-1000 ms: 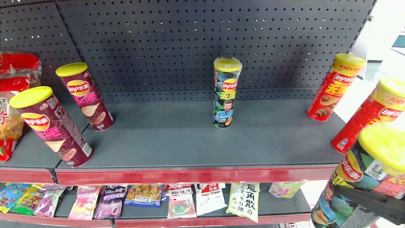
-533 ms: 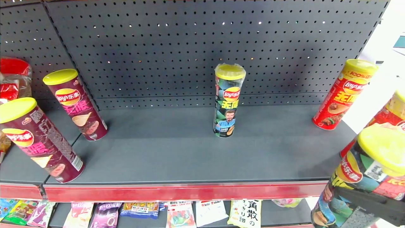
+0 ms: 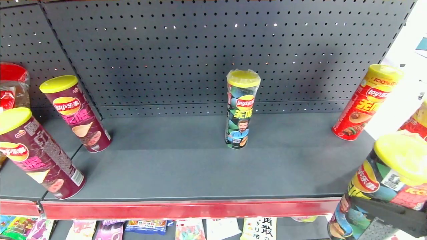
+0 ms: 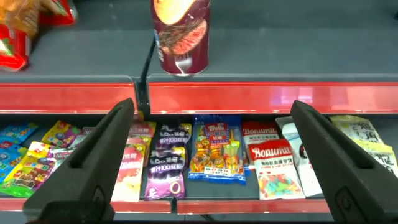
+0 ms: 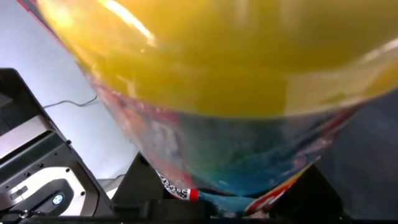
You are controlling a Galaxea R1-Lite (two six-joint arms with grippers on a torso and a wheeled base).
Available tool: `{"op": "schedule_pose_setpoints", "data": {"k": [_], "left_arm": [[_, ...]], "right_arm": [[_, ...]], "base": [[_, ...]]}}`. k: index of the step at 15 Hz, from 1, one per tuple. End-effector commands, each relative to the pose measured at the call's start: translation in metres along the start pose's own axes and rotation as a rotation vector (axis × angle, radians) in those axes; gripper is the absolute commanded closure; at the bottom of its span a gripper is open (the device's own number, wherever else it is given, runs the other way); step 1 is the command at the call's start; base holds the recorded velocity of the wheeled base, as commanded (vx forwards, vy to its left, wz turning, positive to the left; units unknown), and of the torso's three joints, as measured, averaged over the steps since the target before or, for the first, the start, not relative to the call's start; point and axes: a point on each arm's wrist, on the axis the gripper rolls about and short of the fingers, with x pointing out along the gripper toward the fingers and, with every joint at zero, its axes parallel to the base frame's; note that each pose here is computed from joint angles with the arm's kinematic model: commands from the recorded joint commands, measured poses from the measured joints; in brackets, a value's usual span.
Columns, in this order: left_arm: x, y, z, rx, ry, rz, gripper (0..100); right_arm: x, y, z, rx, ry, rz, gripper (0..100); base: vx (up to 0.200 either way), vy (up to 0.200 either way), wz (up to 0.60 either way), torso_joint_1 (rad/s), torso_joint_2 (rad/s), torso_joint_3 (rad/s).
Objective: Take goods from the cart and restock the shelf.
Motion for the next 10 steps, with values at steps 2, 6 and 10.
{"op": "schedule_pose_setpoints", "data": {"k": [2,6,10], "left_arm": [[0.0,0.0,0.0,0.0,0.001,0.001,0],[0.001,-0.001,0.0,0.002,0.01,-0.029,0],[0.0,-0.002,0.0,-0.005,0.003,-0.091,0]], "right_arm": [[0.0,0.0,0.0,-0.007,-0.004,0.002,100],[-0.006,0.004,-0.005,-0.034,-0.015,0.01,100],[0.004,-0.002,0.023,-0.047,-0.053,0.016,100]], "base": [[0.0,0.0,0.0,0.0,0.0,0.0],[0.0,0.0,0.0,0.0,0.0,0.0],[0.0,0.0,0.0,0.0,0.0,0.0]]}}
